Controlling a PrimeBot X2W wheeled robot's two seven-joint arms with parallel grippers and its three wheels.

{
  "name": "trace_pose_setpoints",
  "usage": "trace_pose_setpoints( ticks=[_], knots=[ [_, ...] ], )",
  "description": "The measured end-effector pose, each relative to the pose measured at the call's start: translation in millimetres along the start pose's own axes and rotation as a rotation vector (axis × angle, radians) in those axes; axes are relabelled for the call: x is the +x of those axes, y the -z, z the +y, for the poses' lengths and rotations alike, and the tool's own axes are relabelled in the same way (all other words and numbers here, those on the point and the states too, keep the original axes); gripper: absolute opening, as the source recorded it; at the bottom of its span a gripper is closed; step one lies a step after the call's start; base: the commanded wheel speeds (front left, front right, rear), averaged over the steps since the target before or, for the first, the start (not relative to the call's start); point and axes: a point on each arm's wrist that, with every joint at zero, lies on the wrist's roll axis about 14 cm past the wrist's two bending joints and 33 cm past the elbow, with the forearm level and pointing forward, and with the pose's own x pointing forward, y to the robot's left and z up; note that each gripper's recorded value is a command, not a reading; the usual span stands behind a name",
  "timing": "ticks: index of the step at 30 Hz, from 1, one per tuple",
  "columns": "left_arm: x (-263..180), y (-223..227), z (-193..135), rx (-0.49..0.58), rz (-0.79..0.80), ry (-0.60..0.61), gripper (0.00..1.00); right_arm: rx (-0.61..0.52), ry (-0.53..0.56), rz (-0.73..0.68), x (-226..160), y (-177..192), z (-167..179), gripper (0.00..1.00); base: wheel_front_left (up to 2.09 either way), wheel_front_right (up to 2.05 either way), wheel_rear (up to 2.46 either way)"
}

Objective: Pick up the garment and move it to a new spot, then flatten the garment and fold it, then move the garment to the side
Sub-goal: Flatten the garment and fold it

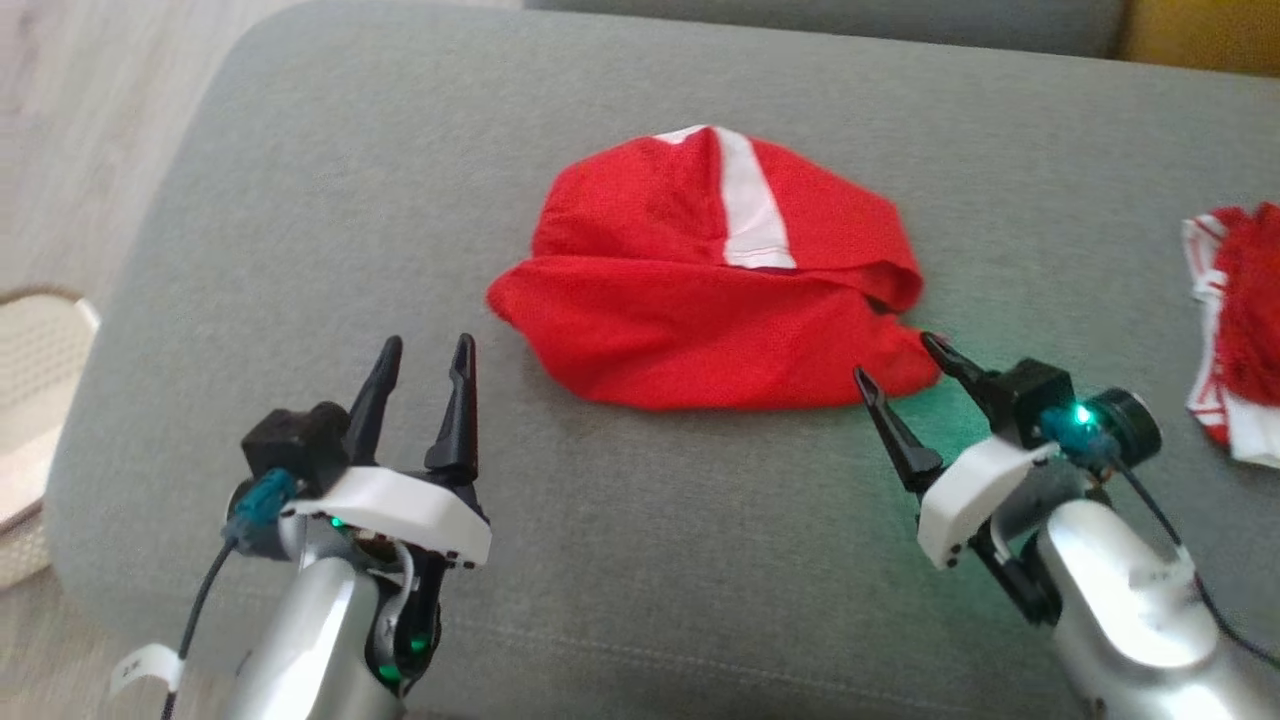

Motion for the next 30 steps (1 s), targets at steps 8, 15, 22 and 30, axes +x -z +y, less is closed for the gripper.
trace_pose_setpoints(
  ticks=[8, 15, 22, 30],
  knots=[
    [-7.3, 8.0, 19.8, -0.005, 0.019, -0.060, 1.00, -0.091, -0.139, 0.136, 24.6, 24.5, 17.0, 1.00, 0.00, 0.00, 0.00],
    [-6.5, 14.9, 26.4, -0.003, 0.038, -0.079, 1.00, -0.120, -0.175, 0.211, 34.2, 40.5, 17.4, 0.00, 0.00, 0.00, 0.00],
    [-4.5, 18.7, 22.1, 0.002, 0.048, -0.064, 1.00, -0.122, -0.174, 0.174, 37.8, 30.0, 12.5, 0.00, 0.00, 0.00, 0.00],
    [-5.2, 15.4, 17.0, -0.004, 0.038, -0.049, 1.00, -0.119, -0.163, 0.040, 45.9, -30.5, 3.8, 0.00, 0.00, 0.00, 0.00]
  ],
)
